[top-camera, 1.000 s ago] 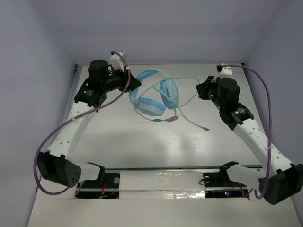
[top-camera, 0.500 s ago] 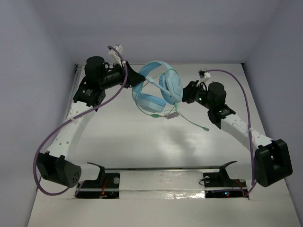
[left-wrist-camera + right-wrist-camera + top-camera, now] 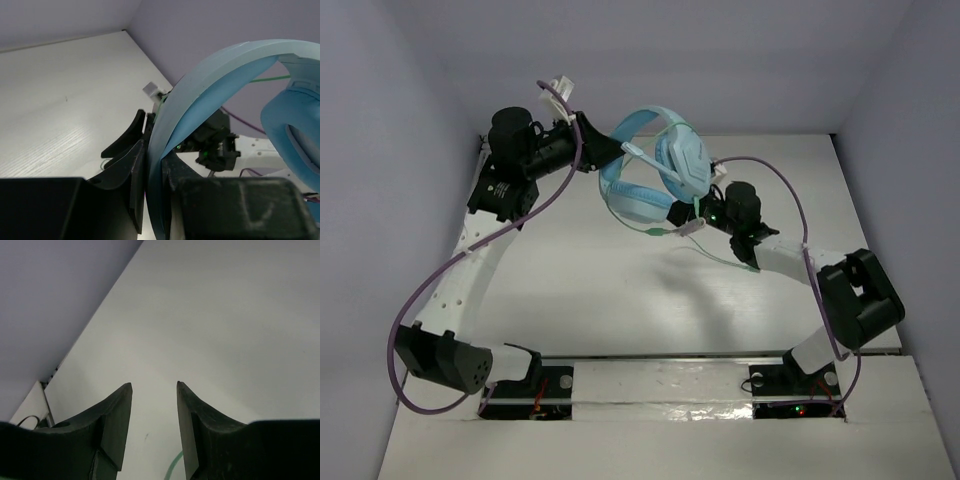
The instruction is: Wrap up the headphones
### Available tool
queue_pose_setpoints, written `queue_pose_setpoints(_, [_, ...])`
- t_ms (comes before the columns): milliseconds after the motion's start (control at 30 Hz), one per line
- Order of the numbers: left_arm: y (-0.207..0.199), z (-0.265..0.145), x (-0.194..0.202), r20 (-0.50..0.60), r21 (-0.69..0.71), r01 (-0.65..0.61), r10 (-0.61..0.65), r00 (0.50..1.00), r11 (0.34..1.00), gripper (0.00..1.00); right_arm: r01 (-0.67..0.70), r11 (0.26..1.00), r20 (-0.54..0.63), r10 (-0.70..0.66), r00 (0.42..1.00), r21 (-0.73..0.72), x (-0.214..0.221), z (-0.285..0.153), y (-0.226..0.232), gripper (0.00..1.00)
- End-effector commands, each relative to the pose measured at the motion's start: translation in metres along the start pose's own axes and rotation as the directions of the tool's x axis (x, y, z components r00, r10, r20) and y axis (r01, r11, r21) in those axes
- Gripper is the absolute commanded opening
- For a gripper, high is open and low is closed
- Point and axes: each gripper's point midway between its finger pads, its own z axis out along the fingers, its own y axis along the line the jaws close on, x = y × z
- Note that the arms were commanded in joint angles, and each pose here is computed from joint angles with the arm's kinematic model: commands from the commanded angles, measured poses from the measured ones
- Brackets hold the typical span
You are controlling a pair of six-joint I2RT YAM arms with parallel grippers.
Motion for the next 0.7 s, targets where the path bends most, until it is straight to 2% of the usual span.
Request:
queue_pose_setpoints(0, [-0.048,-0.014,-0.046,0.121,0.120,-0.028,0.013,0.993,0.992,0.00,0.042,0.999,0.113,-0.038,0.993,-0.034,-0.016,0.000,0.004,0.47])
queue_pose_setpoints(200, [-0.064,-0.017,-0.072,0.201,0.153,-0.018,-0.013,0.979,0.988,0.00,0.007,1.000,0.075,-0.006,0.997,-0.014,0.014,0.005,-0.016,0.50])
queue_pose_setpoints(667, [-0.074,-0.023,-0.096,0.271,0.139,-0.013,-0.026,0.962,0.990,0.00,-0.024,0.999,-0.002,0.024,1.000,0.025,0.056,0.024,-0.040,0.51])
